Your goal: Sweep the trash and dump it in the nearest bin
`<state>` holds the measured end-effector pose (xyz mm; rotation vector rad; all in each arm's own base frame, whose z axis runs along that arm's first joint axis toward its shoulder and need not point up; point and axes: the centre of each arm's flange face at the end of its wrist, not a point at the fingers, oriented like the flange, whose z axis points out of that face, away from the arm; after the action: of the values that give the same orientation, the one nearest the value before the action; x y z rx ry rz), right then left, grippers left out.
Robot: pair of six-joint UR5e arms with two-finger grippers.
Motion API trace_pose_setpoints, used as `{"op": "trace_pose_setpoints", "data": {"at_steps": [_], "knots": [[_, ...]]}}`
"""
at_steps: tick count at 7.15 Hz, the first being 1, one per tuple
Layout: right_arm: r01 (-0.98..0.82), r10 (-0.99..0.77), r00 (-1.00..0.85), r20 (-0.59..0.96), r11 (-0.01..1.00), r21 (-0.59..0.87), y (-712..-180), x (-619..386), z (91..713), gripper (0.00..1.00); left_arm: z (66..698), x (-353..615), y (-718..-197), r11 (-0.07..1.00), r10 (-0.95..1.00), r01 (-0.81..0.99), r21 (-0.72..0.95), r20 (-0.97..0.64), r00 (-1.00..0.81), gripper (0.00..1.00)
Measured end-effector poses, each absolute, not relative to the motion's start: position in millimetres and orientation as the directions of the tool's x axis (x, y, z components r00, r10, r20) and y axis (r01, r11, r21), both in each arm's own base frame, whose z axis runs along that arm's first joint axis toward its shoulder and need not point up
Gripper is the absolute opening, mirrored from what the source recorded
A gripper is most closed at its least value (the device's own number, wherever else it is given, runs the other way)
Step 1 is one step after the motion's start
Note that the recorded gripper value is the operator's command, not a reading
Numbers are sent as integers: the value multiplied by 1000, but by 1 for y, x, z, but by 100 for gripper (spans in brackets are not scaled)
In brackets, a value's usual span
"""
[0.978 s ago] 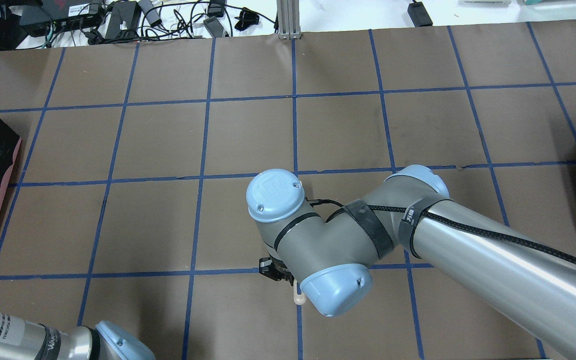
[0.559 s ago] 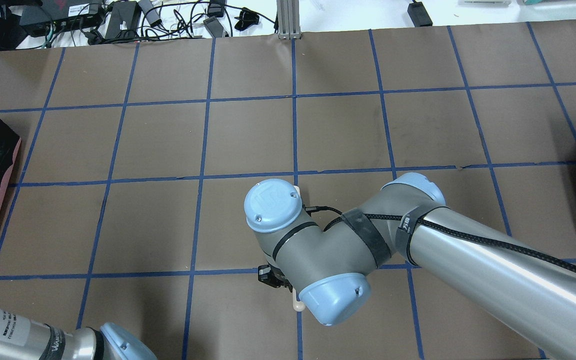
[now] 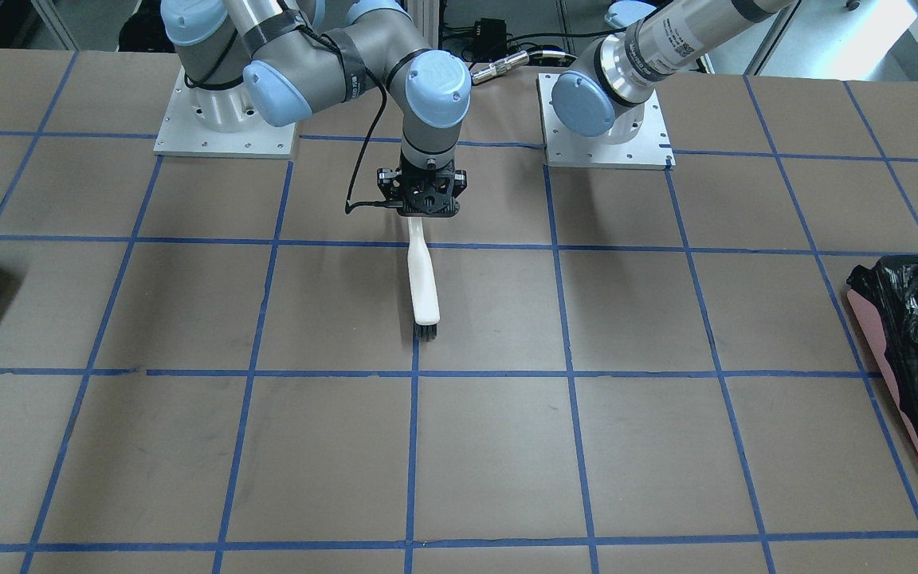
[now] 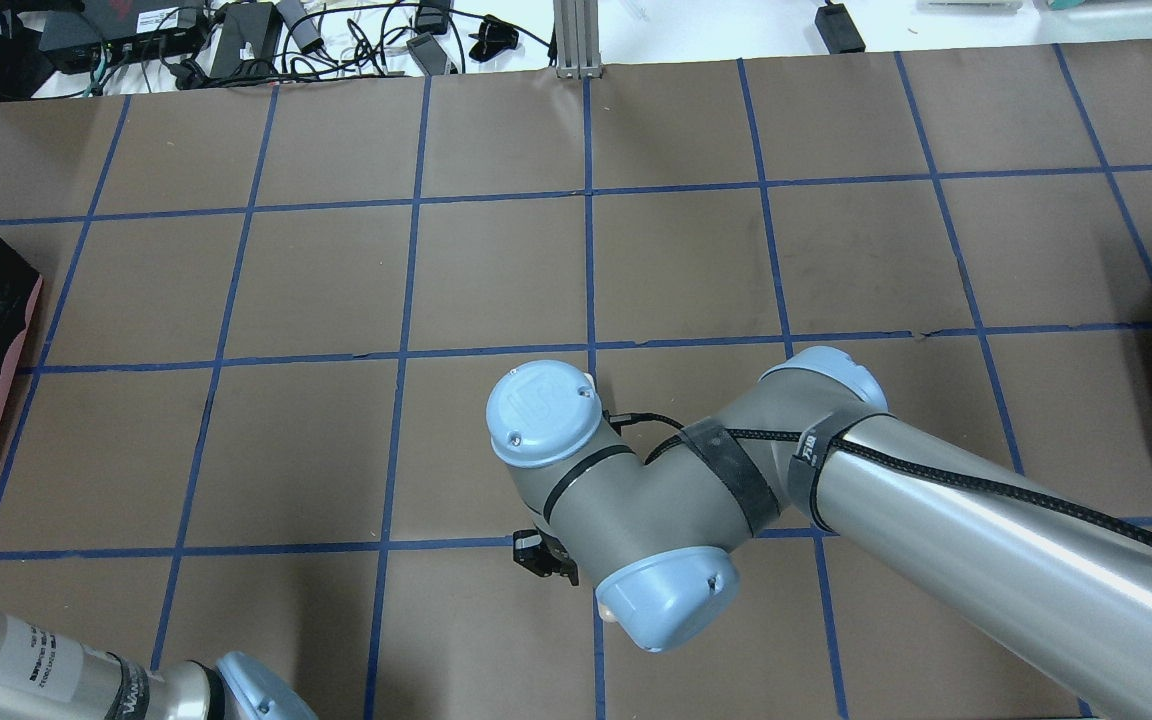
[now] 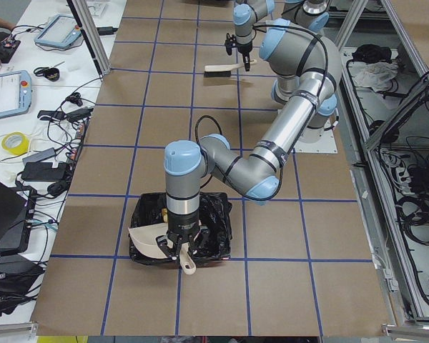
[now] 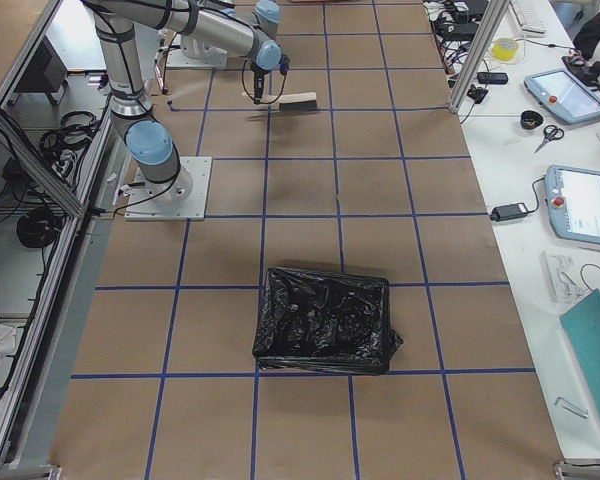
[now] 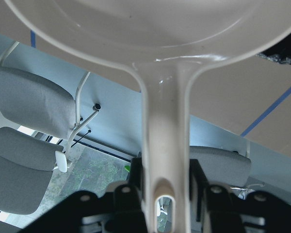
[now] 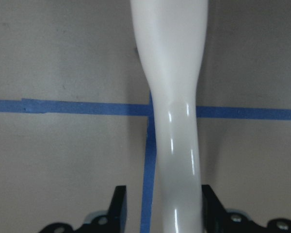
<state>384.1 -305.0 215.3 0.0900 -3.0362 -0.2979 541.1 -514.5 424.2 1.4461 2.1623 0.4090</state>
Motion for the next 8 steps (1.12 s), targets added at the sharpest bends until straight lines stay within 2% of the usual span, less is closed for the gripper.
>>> {"op": "trace_pose_setpoints", "data": {"at_steps": [5, 8], "knots": [[-52, -65, -995, 73, 983, 176, -309, 386, 226, 100, 471, 503, -526, 320, 944, 776, 544, -253, -212, 0], [-43, -51, -997, 53, 990, 135, -321, 385, 277, 100, 501, 402, -567, 430, 896, 808, 403, -300, -327, 0]]}}
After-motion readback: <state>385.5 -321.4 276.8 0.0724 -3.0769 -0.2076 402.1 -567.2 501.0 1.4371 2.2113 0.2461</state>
